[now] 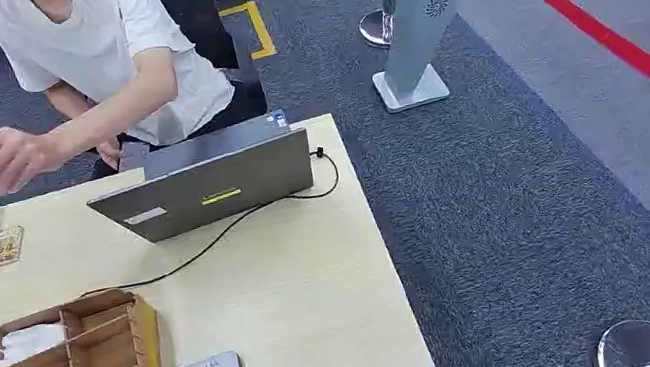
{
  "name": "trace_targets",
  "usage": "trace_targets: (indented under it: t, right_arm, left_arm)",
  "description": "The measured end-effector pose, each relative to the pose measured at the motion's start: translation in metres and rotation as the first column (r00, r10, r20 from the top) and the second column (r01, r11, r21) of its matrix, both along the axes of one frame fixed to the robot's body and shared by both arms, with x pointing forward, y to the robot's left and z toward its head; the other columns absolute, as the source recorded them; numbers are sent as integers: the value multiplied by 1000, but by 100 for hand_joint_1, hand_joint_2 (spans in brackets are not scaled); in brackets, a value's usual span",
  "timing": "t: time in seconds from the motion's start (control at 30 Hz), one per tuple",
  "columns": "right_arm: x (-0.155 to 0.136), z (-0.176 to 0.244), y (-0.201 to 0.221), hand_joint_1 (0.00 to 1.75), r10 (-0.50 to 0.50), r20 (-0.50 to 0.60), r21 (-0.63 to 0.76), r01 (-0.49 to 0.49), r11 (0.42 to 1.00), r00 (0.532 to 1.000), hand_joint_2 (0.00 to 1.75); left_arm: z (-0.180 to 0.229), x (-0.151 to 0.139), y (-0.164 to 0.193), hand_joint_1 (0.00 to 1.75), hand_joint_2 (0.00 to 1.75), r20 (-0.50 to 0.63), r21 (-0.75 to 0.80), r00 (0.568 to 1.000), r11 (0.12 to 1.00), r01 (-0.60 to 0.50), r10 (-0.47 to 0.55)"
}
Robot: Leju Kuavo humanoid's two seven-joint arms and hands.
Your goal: Pass the card to the sensor for recognition and then transmit it.
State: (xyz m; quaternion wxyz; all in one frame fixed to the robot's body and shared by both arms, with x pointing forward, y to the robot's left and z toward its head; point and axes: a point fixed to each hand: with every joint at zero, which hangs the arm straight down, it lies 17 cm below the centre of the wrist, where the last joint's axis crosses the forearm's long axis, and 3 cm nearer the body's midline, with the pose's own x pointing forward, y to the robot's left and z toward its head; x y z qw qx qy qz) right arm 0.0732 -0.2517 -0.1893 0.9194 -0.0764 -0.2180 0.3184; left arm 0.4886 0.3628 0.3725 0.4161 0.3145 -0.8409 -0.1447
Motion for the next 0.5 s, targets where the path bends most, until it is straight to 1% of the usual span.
trace_targets:
  t: [0.2, 0.37, 0.5]
  right_arm:
    - [-2, -1, -2, 0, 9, -12, -11, -9, 1000, 1000, 0]
    - [-3, -1, -4, 0, 22, -17, -22, -22, 1000, 1000, 0]
    - [-3, -2, -6, 0, 32, -24, -30, -33, 999, 999, 0]
  left_arm:
    - [3, 25, -33, 0, 175, -93, 176, 996, 984, 23, -7]
    - [-1, 42, -49, 0, 175, -164, 321, 986, 947, 17, 38]
    - [-8, 56, -57, 0, 175, -210, 447, 972, 895, 2, 102]
